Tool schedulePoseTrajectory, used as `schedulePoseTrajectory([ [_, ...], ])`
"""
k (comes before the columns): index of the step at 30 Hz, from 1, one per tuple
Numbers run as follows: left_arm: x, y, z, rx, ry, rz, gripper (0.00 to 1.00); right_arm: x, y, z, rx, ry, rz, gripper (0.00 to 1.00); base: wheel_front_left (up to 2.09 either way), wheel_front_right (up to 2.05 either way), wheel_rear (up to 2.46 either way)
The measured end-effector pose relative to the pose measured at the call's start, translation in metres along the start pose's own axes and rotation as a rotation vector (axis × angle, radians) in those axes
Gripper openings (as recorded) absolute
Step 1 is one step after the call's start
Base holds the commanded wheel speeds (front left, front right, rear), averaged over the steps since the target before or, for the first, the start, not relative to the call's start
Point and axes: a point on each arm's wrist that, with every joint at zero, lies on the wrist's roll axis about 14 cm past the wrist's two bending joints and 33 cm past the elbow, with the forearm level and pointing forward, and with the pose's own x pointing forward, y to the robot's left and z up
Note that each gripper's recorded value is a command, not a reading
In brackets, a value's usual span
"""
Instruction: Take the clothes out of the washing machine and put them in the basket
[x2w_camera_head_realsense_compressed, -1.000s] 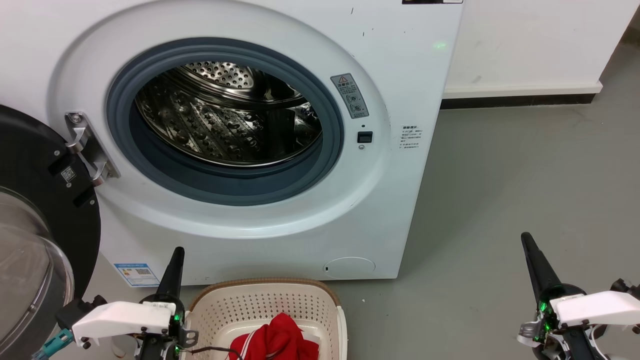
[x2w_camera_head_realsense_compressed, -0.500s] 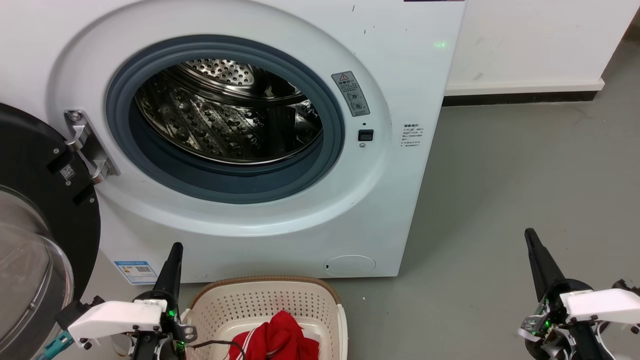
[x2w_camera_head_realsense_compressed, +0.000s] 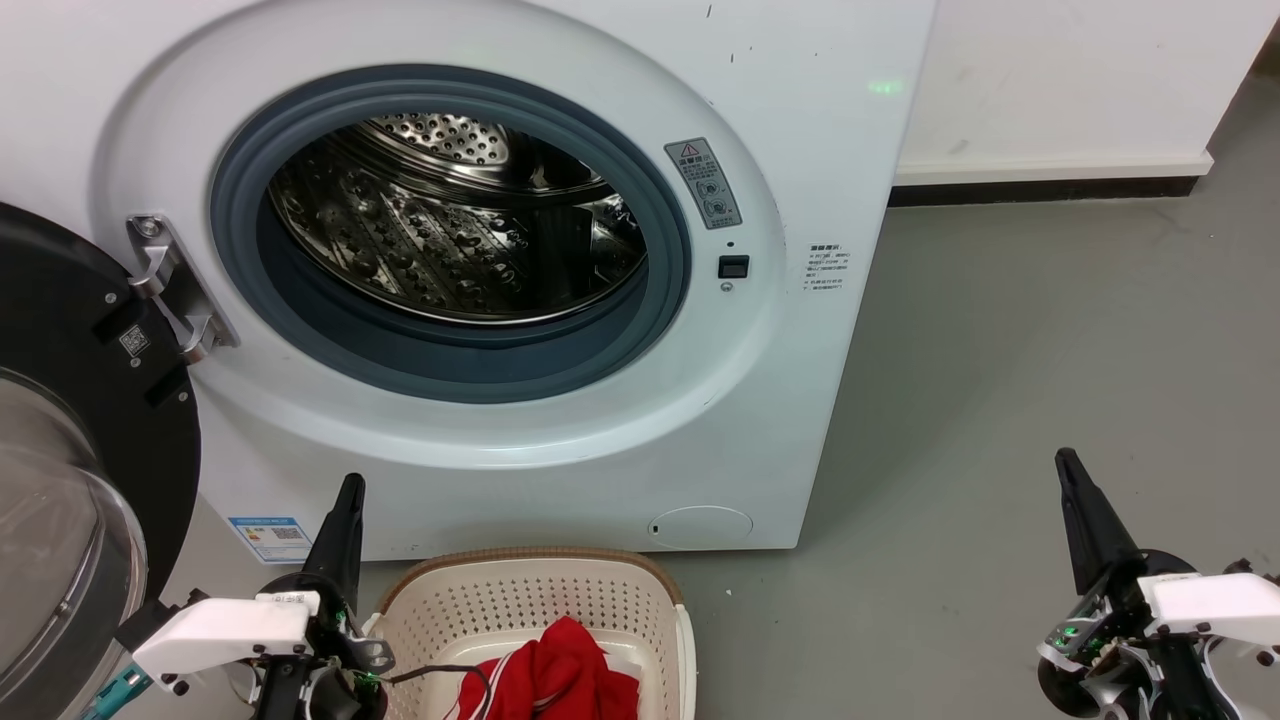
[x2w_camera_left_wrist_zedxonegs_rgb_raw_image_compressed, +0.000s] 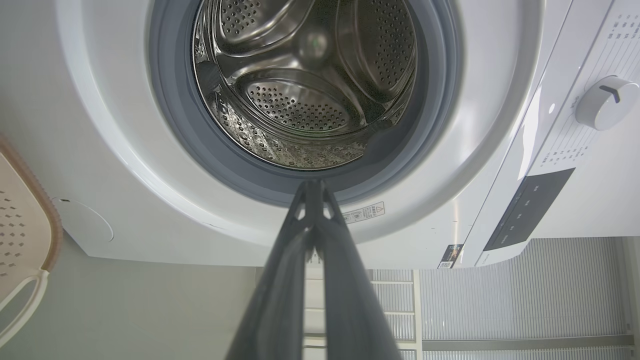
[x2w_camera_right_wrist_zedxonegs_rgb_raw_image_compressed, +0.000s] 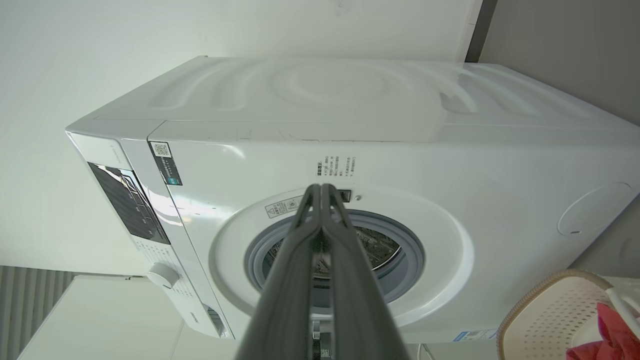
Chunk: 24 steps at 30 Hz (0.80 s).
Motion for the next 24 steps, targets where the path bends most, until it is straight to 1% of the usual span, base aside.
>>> schedulePoseTrajectory([
  [5,0.0004,0.0000,0.0011,-0.028,-0.005,-0.003,0.00,0.0007,-0.0012,0.0005,0.029,-0.003,-0.002,0.00,0.00,0.00,0.00],
  [24,0.0005,-0.0003,0.0010,-0.028,-0.005,-0.005,0.00,0.0008,-0.0011,0.0008,0.031,-0.003,-0.002,0.00,0.00,0.00,0.00],
])
